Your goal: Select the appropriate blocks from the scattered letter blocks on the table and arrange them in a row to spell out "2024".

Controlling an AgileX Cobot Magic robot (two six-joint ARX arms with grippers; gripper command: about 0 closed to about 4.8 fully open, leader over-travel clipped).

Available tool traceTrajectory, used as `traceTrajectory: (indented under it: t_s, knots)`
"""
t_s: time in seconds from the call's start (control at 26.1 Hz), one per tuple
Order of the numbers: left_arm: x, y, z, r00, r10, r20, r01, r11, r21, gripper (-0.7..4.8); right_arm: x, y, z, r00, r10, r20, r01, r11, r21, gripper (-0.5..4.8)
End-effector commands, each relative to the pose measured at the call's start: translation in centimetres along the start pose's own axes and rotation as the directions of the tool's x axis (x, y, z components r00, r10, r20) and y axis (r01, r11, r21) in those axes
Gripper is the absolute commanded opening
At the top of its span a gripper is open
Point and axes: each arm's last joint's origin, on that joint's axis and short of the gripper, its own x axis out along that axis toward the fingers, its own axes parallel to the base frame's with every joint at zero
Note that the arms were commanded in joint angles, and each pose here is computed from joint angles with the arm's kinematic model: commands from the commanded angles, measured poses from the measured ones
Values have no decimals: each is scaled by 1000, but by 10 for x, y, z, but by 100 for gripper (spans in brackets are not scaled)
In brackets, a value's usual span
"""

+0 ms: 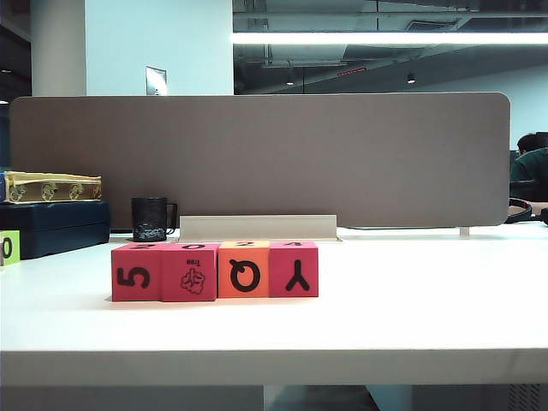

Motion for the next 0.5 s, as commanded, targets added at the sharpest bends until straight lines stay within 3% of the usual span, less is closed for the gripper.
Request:
traceTrajectory:
  t_s: [0.04,0.5]
  knots:
    - [0,0,-1,1000,-1,-11,1,1000,0,-5,-2,-2,-7,997,-62,-45,62,998,-3,-1]
    - [0,0,-1,1000,-1,-11,1,1000,0,-5,-3,-2,-8,998,-22,-51,21,1000,-8,-1]
